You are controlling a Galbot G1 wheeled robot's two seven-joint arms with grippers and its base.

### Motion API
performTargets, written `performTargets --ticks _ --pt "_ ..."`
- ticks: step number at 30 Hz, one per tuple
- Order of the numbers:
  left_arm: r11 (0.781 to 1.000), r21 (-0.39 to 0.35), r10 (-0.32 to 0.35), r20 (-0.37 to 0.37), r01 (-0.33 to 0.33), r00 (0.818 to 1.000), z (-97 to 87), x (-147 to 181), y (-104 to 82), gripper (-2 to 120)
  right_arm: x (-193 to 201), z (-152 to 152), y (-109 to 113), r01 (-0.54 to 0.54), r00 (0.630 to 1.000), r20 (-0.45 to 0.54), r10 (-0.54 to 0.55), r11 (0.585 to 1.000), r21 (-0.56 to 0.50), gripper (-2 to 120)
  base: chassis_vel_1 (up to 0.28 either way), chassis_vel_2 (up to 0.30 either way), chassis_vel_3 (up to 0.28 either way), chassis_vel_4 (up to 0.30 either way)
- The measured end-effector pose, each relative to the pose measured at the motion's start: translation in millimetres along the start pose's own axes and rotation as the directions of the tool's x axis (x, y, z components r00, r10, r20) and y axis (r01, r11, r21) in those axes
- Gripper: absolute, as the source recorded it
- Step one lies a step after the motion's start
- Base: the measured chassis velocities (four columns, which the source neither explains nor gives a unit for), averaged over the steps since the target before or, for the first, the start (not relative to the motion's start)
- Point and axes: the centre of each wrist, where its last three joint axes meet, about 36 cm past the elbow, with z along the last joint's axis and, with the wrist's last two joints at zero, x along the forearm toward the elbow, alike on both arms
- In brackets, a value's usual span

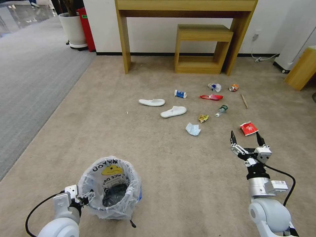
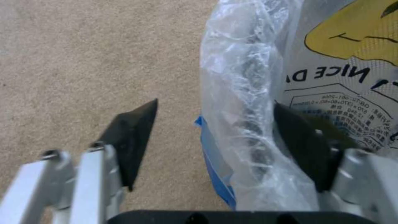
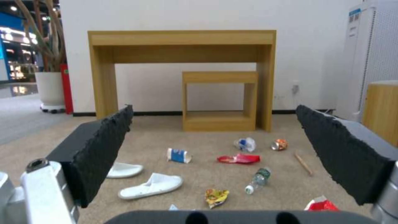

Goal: Pick up the trash bin and place the garbage on the floor into it.

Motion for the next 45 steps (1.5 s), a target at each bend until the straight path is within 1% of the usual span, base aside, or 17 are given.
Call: performTargets --ticks 2,3,6,8,10,12,15,16,18,31,38,45 --pt "1.000 0.003 0.001 -0.003 -0.001 1.000 0.6 -1.2 -0.5 61 0.0 1.4 0.6 0.001 1.000 -0.002 -0.001 1.000 0.000 100 0.000 0.000 0.000 0.000" --pt "1.000 0.003 0.001 -0.003 -0.001 1.000 0.6 -1.2 -0.5 61 0.0 1.4 0.6 0.001 1.000 -0.002 -0.001 1.000 0.000 100 0.000 0.000 0.000 0.000" --pt "1.000 0.007 0.003 -0.005 -0.003 1.000 1.4 -4.0 -2.0 44 -0.8 3.1 0.7 0.000 1.000 -0.003 0.000 1.000 -0.001 100 0.000 0.000 0.000 0.000" --pt "1.000 0.007 0.004 -0.005 -0.004 1.000 1.4 -4.5 -2.2 42 -0.9 3.3 0.5 0.000 1.000 -0.003 0.000 1.000 -0.001 100 0.000 0.000 0.000 0.000" --pt "1.000 0.010 0.007 -0.006 -0.007 1.000 2.1 -6.3 -3.2 29 -1.1 4.8 -0.2 -0.001 1.000 -0.004 0.001 1.000 0.000 100 0.000 0.000 0.000 0.000" --pt "1.000 0.010 0.008 -0.006 -0.008 1.000 2.3 -6.7 -3.6 27 -1.2 5.2 -0.4 -0.001 1.000 -0.004 0.001 1.000 0.000 100 0.000 0.000 0.000 0.000" --pt "1.000 0.017 0.023 -0.008 -0.022 1.000 1.8 -7.8 -6.5 13 -2.1 7.4 -1.5 -0.001 1.000 -0.003 0.001 1.000 0.003 100 0.000 0.000 0.000 0.000" --pt "1.000 0.017 0.023 -0.008 -0.022 1.000 1.8 -7.8 -6.5 13 -2.1 7.4 -1.5 -0.001 1.000 -0.003 0.001 1.000 0.003 100 0.000 0.000 0.000 0.000" --pt "0.999 0.022 0.029 -0.008 -0.029 1.000 1.5 -8.8 -8.2 6 -2.4 8.5 -2.0 -0.002 1.000 -0.004 0.002 1.000 0.004 100 0.000 0.000 0.000 0.000" --pt "0.999 0.021 0.027 -0.007 -0.027 1.000 3.7 -13.1 -10.0 6 -1.5 9.7 -1.7 0.000 1.000 -0.008 0.000 1.000 0.005 100 0.000 0.000 0.000 0.000" --pt "0.999 0.022 0.031 0.026 -0.031 0.999 8.5 -17.0 -9.8 6 0.4 10.0 -2.1 0.001 1.000 -0.013 -0.001 1.000 0.008 100 0.000 0.000 0.000 0.000" --pt "0.999 0.033 0.036 0.038 -0.037 0.999 7.1 -15.1 -10.3 6 2.4 6.8 -3.4 -0.001 1.000 -0.024 0.001 1.000 -0.003 100 0.000 0.000 0.000 0.000"
